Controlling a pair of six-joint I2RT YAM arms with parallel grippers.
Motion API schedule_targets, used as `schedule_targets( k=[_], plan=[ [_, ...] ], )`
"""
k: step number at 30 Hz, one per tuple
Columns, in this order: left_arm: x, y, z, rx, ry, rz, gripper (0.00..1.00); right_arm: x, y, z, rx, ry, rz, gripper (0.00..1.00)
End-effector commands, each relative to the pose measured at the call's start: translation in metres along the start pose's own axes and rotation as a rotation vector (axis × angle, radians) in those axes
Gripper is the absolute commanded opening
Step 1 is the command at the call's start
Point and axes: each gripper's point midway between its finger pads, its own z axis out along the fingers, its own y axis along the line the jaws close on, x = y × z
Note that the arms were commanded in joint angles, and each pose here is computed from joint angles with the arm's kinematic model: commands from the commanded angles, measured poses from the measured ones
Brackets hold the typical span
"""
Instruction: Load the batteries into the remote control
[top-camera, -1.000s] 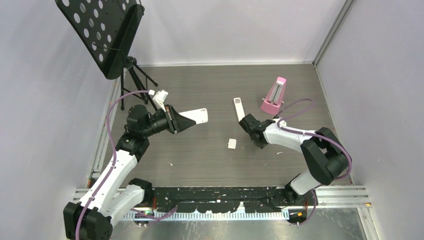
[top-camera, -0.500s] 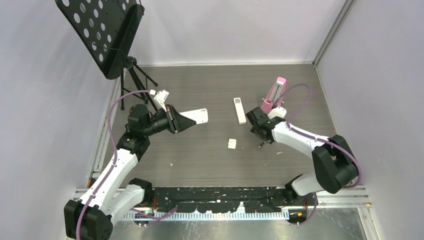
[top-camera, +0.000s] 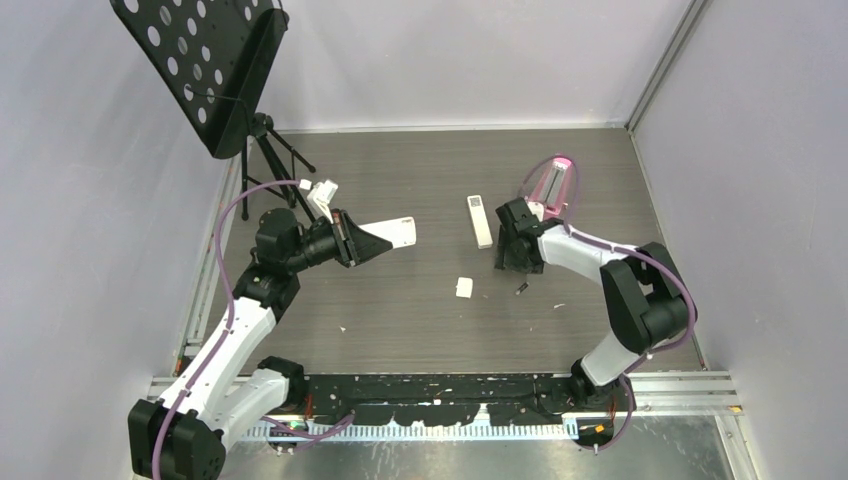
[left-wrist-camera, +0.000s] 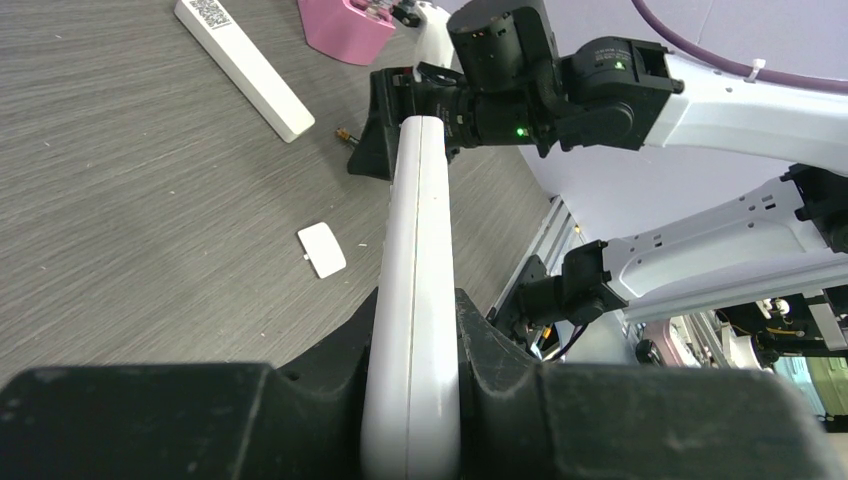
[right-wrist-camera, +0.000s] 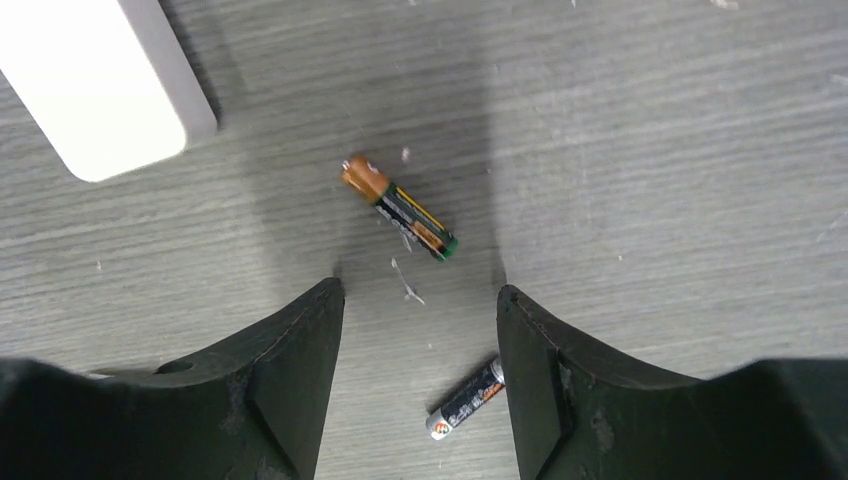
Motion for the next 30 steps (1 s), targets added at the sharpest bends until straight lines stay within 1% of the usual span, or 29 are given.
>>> schedule_targets(
  k=[1, 4, 8, 10, 14, 19, 22, 26, 29, 30],
  plan=[
    [-0.011, -0.009, 0.0, 0.024, -0.031, 0.04, 0.0, -0.033, 0.008, 0.006, 0.011, -0.057, -0.062, 0.62],
    [-0.012, -0.01, 0.0, 0.026, -0.029, 0.042, 0.0, -0.04, 0.008, 0.011, 0.042, -0.062, -0.056, 0.62],
    [-0.013, -0.011, 0.0, 0.026, -0.028, 0.044, 0.0, -0.041, 0.01, 0.02, 0.043, -0.039, -0.074, 0.57],
    [-0.013, -0.011, 0.0, 0.027, -0.027, 0.044, 0.0, -0.036, 0.014, 0.022, 0.009, -0.007, -0.076, 0.52],
    [-0.013, -0.011, 0.0, 0.026, -0.026, 0.042, 0.0, -0.023, 0.019, 0.024, -0.078, 0.063, -0.043, 0.32],
    [-0.012, -0.01, 0.0, 0.028, -0.026, 0.034, 0.0, -0.018, 0.012, 0.023, -0.057, 0.074, -0.016, 0.22],
    [-0.012, -0.011, 0.001, 0.034, -0.025, 0.028, 0.0, -0.019, 0.01, 0.024, -0.038, 0.07, -0.005, 0.13],
    [-0.011, -0.011, 0.003, 0.048, -0.026, 0.02, 0.0, -0.031, 0.012, 0.018, -0.046, 0.02, 0.024, 0.05],
    [-0.012, -0.015, 0.004, 0.079, -0.035, 0.004, 0.0, -0.049, 0.023, 0.001, -0.117, -0.071, 0.055, 0.02],
    [-0.014, -0.019, 0.004, 0.096, -0.037, 0.004, 0.0, -0.06, 0.03, -0.015, -0.172, -0.123, 0.065, 0.02]
  ],
)
